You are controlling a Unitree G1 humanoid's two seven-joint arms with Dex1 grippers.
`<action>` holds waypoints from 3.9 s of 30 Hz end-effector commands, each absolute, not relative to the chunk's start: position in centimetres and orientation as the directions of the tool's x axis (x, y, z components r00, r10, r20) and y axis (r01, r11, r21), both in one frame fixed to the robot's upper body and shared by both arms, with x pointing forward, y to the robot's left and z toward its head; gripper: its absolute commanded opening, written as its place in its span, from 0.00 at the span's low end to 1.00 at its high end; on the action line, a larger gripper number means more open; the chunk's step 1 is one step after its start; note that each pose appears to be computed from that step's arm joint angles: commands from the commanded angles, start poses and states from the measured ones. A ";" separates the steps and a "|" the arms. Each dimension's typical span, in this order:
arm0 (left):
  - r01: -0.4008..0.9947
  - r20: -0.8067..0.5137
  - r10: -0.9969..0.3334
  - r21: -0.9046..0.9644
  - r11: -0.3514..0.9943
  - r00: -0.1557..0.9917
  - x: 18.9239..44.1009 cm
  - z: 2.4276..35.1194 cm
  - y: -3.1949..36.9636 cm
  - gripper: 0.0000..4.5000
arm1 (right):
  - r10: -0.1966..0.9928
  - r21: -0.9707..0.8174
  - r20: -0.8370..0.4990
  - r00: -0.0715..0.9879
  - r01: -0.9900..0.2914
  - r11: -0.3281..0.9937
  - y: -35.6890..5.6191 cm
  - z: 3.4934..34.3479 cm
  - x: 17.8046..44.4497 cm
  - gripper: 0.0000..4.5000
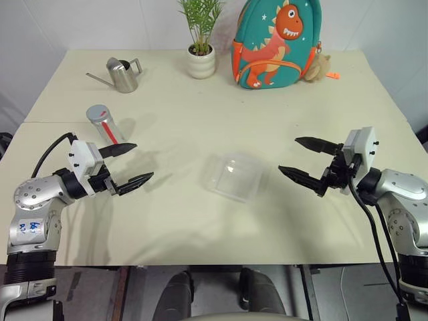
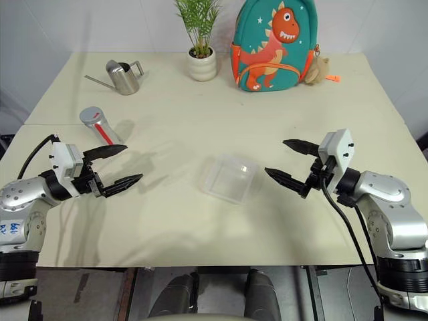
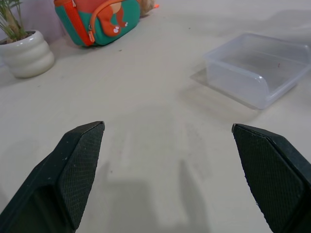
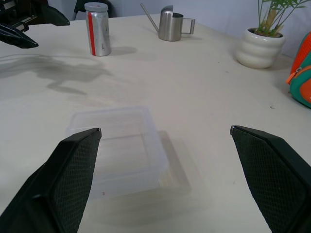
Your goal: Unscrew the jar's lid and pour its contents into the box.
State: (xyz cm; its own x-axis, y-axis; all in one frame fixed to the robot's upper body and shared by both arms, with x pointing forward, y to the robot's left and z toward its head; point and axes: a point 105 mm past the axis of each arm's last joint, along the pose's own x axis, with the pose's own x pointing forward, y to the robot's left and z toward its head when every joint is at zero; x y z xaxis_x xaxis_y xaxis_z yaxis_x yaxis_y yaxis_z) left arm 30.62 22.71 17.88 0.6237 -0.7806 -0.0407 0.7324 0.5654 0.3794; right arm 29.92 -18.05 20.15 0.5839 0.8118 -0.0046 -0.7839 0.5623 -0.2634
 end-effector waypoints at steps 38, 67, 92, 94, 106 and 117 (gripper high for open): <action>-0.417 0.300 0.366 0.124 0.901 0.881 39.1 17.5 24.6 1.00 | 0.908 -0.243 0.122 0.401 -0.875 0.419 -7.8 24.7 31.3 1.00; -0.409 0.264 0.366 0.127 0.904 0.892 43.4 17.4 27.5 1.00 | 0.867 -0.244 0.149 0.475 -0.832 0.498 -8.9 24.3 31.7 1.00; 0.724 0.250 -0.726 0.117 0.679 0.640 35.7 24.0 16.7 0.43 | 0.892 -0.213 0.225 0.391 -0.874 0.437 -6.5 28.1 29.8 1.00; 0.819 0.208 -0.822 0.127 0.560 0.530 33.9 24.4 15.3 0.43 | 0.904 -0.216 0.208 0.373 -0.884 0.414 -5.8 28.6 29.6 1.00; 0.941 0.106 -0.952 0.156 0.302 0.288 30.7 22.3 10.9 0.43 | 0.965 -0.201 0.081 0.250 -0.944 0.262 0.0 29.1 29.5 1.00; 0.936 0.079 -0.959 0.208 0.283 0.273 30.8 22.2 10.6 0.43 | 0.974 -0.188 0.025 0.226 -0.956 0.227 1.0 28.0 29.5 1.00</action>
State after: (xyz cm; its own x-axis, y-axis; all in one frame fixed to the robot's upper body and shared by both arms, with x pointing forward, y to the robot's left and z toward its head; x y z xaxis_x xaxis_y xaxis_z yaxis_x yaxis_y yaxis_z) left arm 31.27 10.79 20.88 0.2950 -0.9533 0.0657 0.9442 0.3013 0.1334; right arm 30.13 0.70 26.76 0.2542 0.9671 -0.0030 -0.9565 0.2509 -0.1490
